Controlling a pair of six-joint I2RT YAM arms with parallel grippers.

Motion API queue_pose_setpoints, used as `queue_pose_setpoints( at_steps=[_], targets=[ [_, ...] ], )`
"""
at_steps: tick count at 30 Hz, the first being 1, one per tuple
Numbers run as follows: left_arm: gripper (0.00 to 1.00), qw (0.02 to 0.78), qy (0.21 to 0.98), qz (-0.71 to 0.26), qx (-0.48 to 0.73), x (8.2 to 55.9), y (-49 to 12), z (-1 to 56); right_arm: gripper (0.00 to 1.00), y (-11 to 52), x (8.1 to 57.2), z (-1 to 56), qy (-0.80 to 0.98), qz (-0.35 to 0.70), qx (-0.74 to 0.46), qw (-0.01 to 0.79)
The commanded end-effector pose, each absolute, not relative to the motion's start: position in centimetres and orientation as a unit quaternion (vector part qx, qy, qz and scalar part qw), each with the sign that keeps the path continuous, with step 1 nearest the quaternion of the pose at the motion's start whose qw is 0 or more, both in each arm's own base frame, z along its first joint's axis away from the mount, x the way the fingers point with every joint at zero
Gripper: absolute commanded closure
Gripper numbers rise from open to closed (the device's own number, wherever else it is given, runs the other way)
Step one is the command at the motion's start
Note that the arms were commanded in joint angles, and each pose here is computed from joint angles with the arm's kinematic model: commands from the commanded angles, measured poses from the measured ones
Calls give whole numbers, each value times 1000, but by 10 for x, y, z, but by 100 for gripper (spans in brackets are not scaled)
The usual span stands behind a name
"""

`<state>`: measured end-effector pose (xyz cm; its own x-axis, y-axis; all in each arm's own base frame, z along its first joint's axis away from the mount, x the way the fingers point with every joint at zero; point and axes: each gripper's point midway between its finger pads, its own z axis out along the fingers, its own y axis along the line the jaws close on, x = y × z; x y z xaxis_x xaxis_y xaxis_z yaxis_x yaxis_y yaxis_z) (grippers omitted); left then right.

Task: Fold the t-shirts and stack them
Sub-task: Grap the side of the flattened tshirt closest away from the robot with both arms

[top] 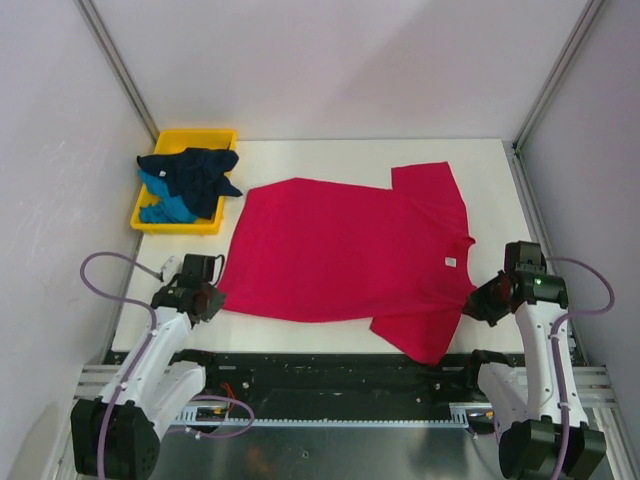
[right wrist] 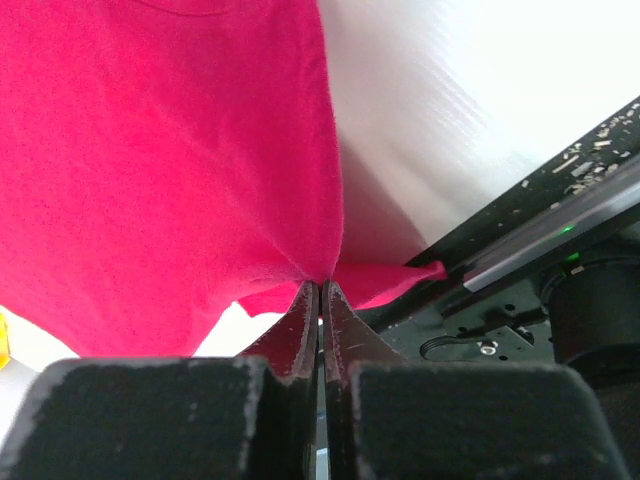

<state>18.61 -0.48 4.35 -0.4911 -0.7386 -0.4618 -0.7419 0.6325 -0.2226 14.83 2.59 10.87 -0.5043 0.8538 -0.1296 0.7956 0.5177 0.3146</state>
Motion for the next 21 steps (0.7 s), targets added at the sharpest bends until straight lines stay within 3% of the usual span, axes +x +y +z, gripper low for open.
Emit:
queue_pose_setpoints(
  at_steps=[1, 9, 21],
  targets=[
    [100, 298, 839, 30, -454, 188, 11, 69, 100, 34, 154, 128, 861, 123, 471, 151],
    [100, 269, 849, 46, -453, 190, 6, 59, 100, 47, 154, 116, 876, 71, 454, 145],
    [100, 285, 896, 55, -336, 262, -21, 78, 100, 20, 208, 94, 875, 35, 453, 167]
  ],
)
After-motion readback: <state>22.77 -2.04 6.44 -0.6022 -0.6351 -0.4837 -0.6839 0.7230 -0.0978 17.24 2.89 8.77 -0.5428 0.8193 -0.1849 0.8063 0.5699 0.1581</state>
